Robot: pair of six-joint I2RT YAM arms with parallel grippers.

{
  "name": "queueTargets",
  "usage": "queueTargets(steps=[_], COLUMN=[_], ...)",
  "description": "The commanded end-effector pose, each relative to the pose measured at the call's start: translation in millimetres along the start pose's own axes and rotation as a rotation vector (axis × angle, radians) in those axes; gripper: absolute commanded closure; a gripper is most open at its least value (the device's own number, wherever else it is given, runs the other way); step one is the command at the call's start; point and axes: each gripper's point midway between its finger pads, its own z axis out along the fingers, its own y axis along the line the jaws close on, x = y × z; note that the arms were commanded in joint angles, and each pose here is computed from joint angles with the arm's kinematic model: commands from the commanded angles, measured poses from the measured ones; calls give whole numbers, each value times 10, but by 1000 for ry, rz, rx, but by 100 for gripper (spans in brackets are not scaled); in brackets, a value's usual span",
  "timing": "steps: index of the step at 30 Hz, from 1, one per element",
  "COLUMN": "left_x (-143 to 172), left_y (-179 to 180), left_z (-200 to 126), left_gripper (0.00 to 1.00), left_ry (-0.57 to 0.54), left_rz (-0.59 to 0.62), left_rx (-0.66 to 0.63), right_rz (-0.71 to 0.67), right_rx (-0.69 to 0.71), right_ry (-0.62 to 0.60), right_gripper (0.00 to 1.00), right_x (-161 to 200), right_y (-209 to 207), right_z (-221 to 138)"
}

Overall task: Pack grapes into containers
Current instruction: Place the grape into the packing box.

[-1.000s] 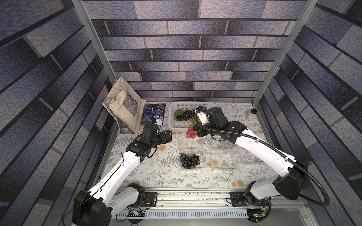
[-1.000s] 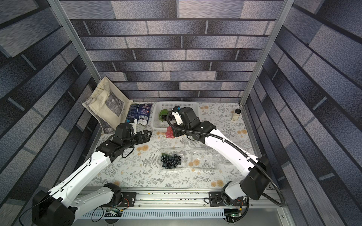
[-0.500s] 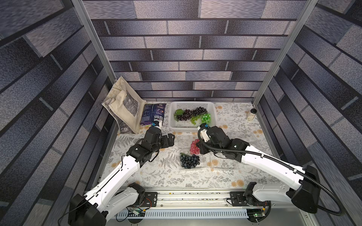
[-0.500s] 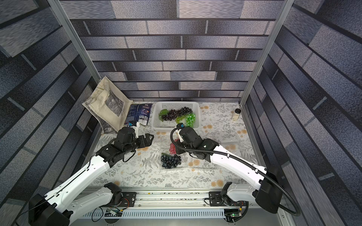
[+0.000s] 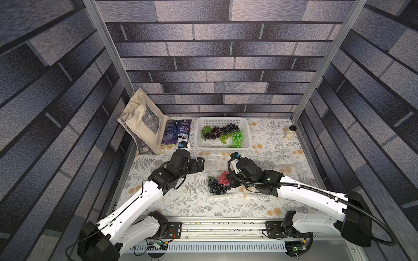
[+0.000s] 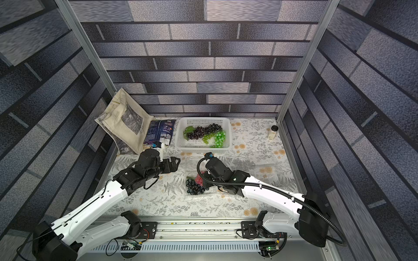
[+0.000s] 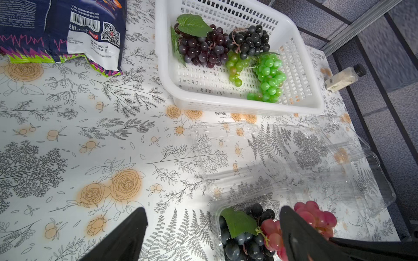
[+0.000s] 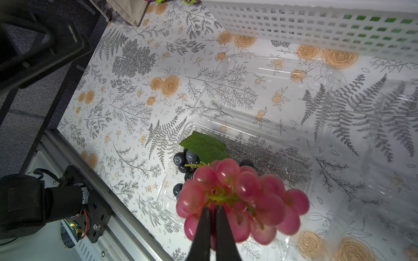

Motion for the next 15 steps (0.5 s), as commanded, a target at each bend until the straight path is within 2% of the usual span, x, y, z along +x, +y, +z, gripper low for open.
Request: queueTargets(steps=[1,15], left_x=[49,72], left_y=[48,0], left_z=[6,1], left_gripper=[6,6], left_ry=[0,-2], left_rz=[-4,10], left_rx=[-23,-19], right_rz=[30,64], right_rx=[-10,67], right_ry=[-36,38], right_gripper=[100,100], right_x=[-5,325], right_y=[29,-197], right_z=[4,193])
